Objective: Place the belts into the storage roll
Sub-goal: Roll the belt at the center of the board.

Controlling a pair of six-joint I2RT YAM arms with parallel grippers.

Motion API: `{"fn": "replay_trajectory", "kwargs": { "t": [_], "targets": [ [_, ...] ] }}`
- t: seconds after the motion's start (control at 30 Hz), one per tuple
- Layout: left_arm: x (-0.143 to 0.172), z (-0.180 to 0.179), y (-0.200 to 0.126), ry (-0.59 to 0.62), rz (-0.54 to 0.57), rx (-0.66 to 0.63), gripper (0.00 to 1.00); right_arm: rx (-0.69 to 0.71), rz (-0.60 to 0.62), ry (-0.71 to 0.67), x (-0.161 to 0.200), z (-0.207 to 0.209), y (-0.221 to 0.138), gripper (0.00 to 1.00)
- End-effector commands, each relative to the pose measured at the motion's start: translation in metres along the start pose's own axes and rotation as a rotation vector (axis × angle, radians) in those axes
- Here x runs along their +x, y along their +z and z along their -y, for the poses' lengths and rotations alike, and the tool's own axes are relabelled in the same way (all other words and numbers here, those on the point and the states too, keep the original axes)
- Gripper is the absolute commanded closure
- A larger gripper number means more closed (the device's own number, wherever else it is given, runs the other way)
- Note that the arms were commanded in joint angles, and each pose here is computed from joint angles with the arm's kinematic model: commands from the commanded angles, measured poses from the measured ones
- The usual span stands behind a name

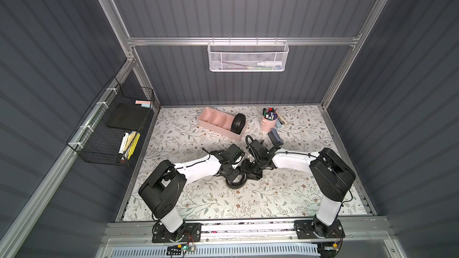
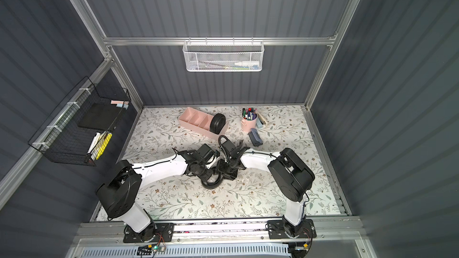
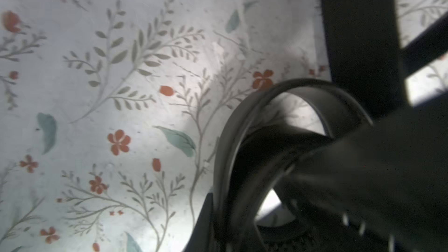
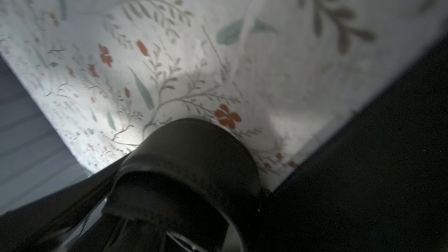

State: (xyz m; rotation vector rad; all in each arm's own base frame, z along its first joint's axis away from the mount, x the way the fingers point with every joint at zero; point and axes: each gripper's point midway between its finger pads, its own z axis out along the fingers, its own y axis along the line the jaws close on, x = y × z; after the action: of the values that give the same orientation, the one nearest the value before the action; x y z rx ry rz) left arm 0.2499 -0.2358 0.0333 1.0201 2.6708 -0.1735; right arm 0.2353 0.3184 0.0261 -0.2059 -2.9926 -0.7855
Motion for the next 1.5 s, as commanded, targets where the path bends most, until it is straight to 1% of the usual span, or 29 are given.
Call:
{"fn": "replay_trajectory", "kwargs": {
  "t": [0.0,0.07,0.17,0.23,0.37,0.4,0.43,0.47,0.53,0.57,0.6,0.7,0.77,0.87,1.0,1.07,1.17,1.23,1.33,1.37,1.47],
  "targets": [
    [0.071,0.042,0.012,0.041,-0.243,0.197,1.00,0.243,0.020,0.017,0.005,0.045,0.008,0.45],
    [0.070,0.054,0.010,0.032,-0.230,0.263,1.00,0.271,0.027,-0.009,0.004,0.042,0.012,0.52],
    [0.065,0.060,0.011,0.009,-0.209,0.301,1.00,0.335,0.024,-0.032,0.006,0.046,0.016,0.60],
    [0.064,0.064,0.011,0.005,-0.204,0.324,1.00,0.365,0.021,-0.037,0.010,0.051,0.016,0.68],
    [0.057,0.069,0.012,0.005,-0.195,0.352,0.99,0.453,0.031,-0.053,0.016,0.070,0.007,0.82],
    [0.055,0.069,0.012,0.001,-0.192,0.356,0.98,0.471,0.035,-0.055,0.017,0.073,0.004,0.85],
    [0.052,0.069,0.011,-0.004,-0.184,0.357,0.95,0.489,0.041,-0.058,0.018,0.078,0.000,0.88],
    [0.047,0.068,0.009,-0.012,-0.175,0.357,0.80,0.503,0.052,-0.065,0.019,0.081,-0.005,0.90],
    [0.040,0.064,0.006,-0.032,-0.154,0.354,0.65,0.533,0.070,-0.083,0.018,0.088,-0.012,0.96],
    [0.037,0.062,0.003,-0.042,-0.142,0.352,0.53,0.549,0.081,-0.098,0.017,0.090,-0.017,1.00],
    [0.032,0.059,-0.001,-0.053,-0.129,0.351,0.44,0.554,0.089,-0.118,0.015,0.090,-0.019,1.00],
    [0.024,0.044,-0.018,-0.096,-0.087,0.340,0.31,0.562,0.106,-0.194,0.007,0.083,-0.025,1.00],
    [0.020,0.035,-0.033,-0.142,-0.050,0.359,0.18,0.553,0.111,-0.258,-0.002,0.073,-0.025,1.00],
    [0.021,0.008,-0.052,-0.221,-0.002,0.298,0.01,0.554,0.106,-0.353,-0.014,0.056,-0.022,1.00],
    [0.038,-0.022,-0.058,-0.257,-0.025,0.162,0.01,0.525,0.091,-0.464,-0.026,0.035,-0.014,1.00],
    [0.049,-0.041,-0.062,-0.313,-0.031,0.054,0.01,0.501,0.058,-0.515,-0.027,0.026,-0.008,1.00],
    [0.058,-0.073,-0.078,-0.412,0.017,-0.099,0.01,0.485,0.023,-0.569,-0.027,0.020,-0.003,1.00],
    [0.061,-0.081,-0.083,-0.457,0.043,-0.117,0.01,0.471,0.006,-0.589,-0.025,0.018,-0.002,1.00],
    [0.066,-0.085,-0.083,-0.476,0.021,-0.124,0.00,0.428,-0.031,-0.650,-0.017,0.013,0.001,1.00],
    [0.066,-0.086,-0.083,-0.477,0.016,-0.129,0.01,0.434,-0.036,-0.680,-0.016,0.014,0.001,1.00],
    [0.067,-0.087,-0.081,-0.481,0.012,-0.129,0.01,0.454,-0.041,-0.712,-0.016,0.021,-0.002,1.00]
  ]
}}
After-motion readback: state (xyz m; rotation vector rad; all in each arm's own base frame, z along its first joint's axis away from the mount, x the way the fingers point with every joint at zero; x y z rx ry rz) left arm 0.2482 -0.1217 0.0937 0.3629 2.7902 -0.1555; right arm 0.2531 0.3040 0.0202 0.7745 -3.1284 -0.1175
